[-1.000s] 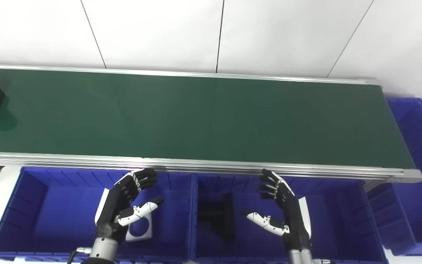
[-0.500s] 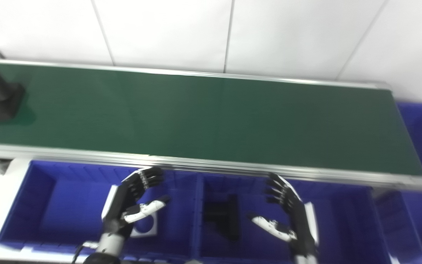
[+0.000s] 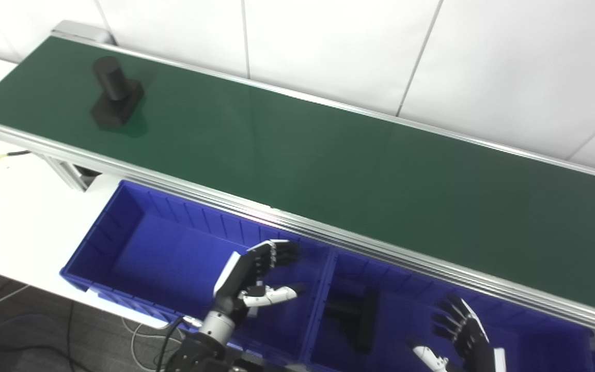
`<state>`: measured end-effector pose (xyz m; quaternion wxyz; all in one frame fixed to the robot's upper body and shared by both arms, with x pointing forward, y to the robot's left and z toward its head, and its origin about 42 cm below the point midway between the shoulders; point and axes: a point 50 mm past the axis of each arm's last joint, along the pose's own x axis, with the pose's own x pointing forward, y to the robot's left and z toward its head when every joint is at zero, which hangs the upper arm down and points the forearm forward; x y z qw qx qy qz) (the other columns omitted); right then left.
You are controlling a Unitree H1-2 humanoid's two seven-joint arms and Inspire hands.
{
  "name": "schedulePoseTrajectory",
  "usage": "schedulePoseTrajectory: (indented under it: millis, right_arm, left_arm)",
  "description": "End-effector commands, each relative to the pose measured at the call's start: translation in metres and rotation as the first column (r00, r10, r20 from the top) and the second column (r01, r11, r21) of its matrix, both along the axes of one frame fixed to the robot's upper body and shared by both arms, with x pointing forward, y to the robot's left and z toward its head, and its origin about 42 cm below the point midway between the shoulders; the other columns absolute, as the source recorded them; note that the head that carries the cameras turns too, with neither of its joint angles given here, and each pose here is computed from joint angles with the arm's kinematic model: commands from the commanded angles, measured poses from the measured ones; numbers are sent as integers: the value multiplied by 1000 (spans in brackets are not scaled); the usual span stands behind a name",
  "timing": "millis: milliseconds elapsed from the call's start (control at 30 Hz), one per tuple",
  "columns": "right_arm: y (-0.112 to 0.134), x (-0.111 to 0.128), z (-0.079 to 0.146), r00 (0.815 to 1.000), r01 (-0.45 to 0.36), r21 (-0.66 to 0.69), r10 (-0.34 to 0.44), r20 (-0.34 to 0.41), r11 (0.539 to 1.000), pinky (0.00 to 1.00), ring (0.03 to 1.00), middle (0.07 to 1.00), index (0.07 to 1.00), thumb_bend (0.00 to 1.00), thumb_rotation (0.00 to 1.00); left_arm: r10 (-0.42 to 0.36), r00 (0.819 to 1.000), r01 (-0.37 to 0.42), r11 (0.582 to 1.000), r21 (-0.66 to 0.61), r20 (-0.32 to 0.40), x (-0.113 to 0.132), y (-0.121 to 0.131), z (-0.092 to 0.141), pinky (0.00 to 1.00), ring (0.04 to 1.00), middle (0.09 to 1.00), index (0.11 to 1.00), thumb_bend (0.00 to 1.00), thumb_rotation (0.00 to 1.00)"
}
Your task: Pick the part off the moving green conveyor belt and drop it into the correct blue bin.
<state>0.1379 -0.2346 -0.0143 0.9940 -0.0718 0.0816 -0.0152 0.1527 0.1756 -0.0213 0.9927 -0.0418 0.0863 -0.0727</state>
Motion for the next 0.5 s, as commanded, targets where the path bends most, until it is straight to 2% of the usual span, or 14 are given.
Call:
schedulePoseTrajectory:
  millis: [0, 467]
  right_arm:
    - [-2, 6, 7, 997, -8, 9, 8, 72, 1000, 645, 721, 784, 829, 602, 0]
    - [-4, 9, -4, 999, -3, 13, 2, 35, 1000, 650, 724, 782, 831, 591, 0]
  left_arm:
    - [6, 997, -6, 1000, -5, 71, 9, -5, 8, 799, 722, 729, 676, 584, 0]
    - [6, 999, -5, 1000, -9, 37, 14, -11, -2, 798, 723, 730, 665, 591, 0]
